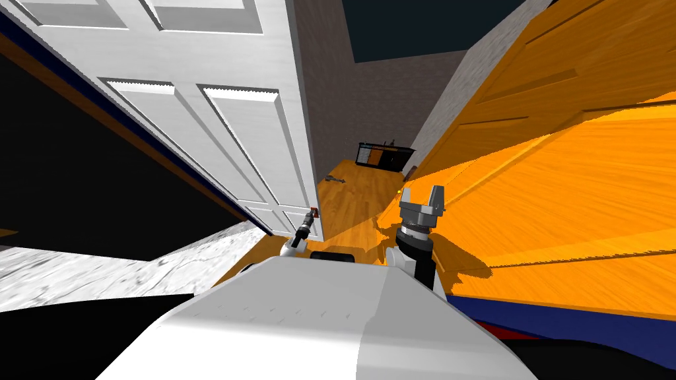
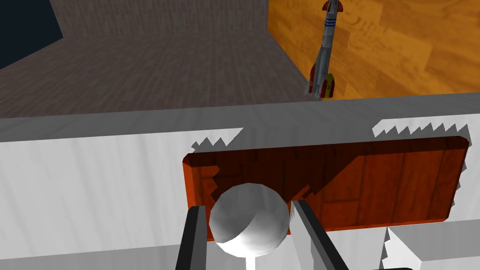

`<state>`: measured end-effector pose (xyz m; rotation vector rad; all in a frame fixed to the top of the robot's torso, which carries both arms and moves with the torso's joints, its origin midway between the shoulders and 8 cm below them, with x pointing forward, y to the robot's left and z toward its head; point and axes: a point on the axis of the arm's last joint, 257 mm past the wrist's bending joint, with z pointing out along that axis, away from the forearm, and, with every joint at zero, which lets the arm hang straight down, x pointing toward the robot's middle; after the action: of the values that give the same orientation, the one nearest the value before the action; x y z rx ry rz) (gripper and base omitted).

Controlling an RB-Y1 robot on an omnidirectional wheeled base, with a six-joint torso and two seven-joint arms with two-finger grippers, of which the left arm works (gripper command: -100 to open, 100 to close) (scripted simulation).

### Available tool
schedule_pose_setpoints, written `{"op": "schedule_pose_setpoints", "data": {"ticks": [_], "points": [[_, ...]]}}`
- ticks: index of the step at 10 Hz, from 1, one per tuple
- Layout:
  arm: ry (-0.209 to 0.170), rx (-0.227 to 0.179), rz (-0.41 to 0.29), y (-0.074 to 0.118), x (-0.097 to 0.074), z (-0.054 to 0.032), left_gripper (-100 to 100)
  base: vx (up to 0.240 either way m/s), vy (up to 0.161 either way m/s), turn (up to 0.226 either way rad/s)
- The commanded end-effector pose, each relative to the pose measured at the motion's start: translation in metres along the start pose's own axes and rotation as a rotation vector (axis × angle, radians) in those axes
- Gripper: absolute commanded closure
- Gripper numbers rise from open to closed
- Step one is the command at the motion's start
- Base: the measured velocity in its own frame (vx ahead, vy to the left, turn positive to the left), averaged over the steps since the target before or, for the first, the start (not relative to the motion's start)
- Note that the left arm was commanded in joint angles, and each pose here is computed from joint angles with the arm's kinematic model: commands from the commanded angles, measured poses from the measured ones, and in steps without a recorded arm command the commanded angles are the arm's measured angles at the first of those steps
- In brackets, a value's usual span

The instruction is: Push the door open

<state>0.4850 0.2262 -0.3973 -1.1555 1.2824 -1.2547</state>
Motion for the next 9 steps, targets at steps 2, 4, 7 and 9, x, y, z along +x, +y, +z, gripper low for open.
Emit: {"op": "schedule_pose_setpoints", "data": {"ticks": [2,4,7,9], "points": [[-0.038,0.008,0.015,-0.005,-0.023,0.0018,100,0.172,-0.055,0.029],[-0.05,0.008,0.018,-0.005,-0.029,0.0014,100,0.161,-0.06,0.035],[-0.099,0.008,0.025,-0.006,-0.053,-0.0009,100,0.164,-0.044,0.043],[-0.115,-0.002,0.024,-0.002,-0.06,-0.0039,100,0.169,-0.056,0.054]]}}
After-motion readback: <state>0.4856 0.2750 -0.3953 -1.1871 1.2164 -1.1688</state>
